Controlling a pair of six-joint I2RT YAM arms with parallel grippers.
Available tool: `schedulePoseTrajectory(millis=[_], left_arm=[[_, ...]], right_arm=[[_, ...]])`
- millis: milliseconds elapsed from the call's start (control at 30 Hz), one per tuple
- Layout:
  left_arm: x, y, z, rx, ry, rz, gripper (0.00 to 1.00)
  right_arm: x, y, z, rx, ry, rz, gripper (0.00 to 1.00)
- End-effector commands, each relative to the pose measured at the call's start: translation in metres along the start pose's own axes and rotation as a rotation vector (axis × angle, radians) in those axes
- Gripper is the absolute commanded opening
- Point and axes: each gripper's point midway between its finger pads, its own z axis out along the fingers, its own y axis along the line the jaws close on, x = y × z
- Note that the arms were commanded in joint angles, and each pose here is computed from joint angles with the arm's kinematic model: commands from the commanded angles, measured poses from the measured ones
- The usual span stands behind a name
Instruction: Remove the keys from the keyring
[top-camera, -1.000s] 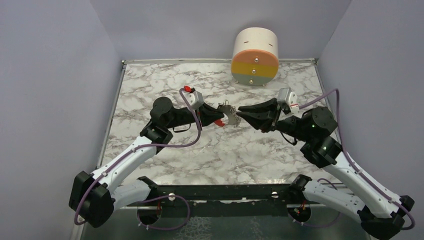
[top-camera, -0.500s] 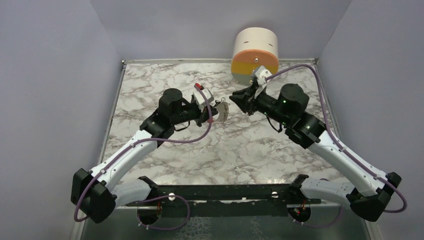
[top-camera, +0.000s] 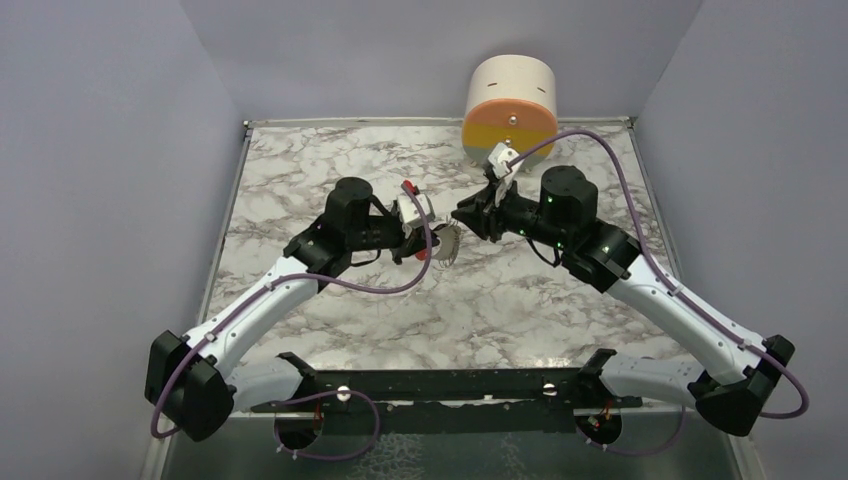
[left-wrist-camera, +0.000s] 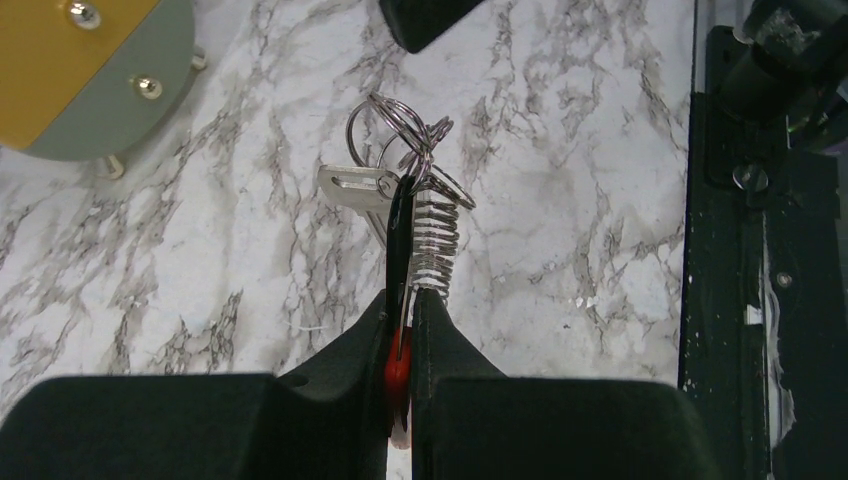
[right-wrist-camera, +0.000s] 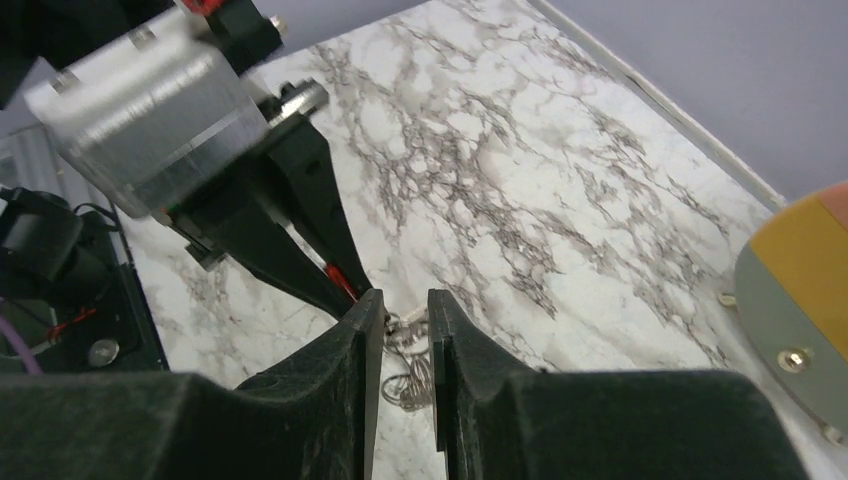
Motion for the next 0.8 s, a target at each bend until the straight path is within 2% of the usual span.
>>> schedulePoseTrajectory(millis=[0,300,467,767], left_arm=[[-0.011,-0.018,0.003,0.142,-0.022,0.087,0.0],[-0.01,-0.008,0.01,0.13,0.012,0.087,0.0],[-0.014,-0.007,0.007,0.12,0.006,0.104,0.0],[-0.019,-0.016,-0.003,0.131,-0.008,0.122,0.0]], right_arm=[[-0.016,0.024,0.005,-0.144,-0.003,0.003,0.24],[0.005,0.047,0.017,-0.234,0.101,0.03,0.2],[0.02,0.039,0.016,-0.178,0.15,0.03,0.15],[0.019,0.03,0.015,-0.122,0.139,0.02,0.19]])
